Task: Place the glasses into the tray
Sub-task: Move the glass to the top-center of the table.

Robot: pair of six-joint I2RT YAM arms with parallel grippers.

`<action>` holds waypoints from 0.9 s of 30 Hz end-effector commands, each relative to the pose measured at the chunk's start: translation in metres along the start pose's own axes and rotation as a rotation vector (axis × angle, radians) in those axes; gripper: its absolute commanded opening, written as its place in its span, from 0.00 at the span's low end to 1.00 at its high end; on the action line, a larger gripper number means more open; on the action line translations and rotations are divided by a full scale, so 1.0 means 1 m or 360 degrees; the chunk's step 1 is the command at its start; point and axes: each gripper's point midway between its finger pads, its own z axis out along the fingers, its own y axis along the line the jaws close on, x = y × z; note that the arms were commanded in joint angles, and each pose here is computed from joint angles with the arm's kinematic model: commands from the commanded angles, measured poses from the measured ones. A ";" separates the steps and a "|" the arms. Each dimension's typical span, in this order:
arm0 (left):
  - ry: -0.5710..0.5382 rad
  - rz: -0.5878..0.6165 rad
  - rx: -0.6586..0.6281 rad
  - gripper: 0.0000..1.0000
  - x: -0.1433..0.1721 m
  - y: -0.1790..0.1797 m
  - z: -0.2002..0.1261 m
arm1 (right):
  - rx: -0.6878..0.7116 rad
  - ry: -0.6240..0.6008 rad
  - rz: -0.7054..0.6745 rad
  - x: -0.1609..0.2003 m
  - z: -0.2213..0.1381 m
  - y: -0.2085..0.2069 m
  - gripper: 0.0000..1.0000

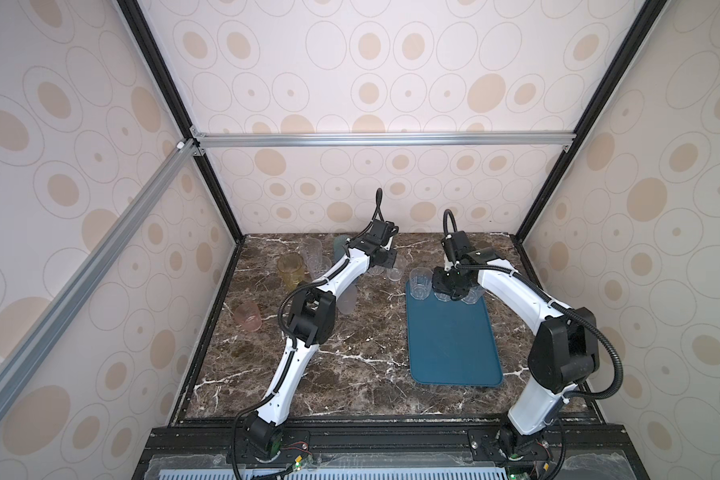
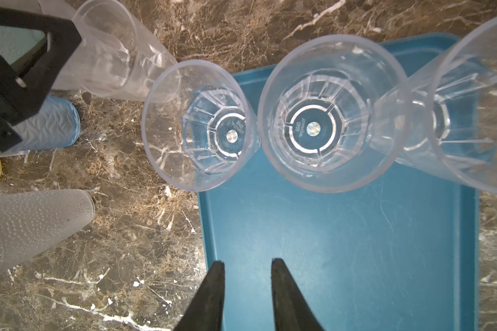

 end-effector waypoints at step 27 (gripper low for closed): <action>0.0144 0.0309 0.0261 0.00 0.043 -0.027 -0.065 | -0.0007 -0.0027 0.0008 -0.001 -0.009 0.005 0.30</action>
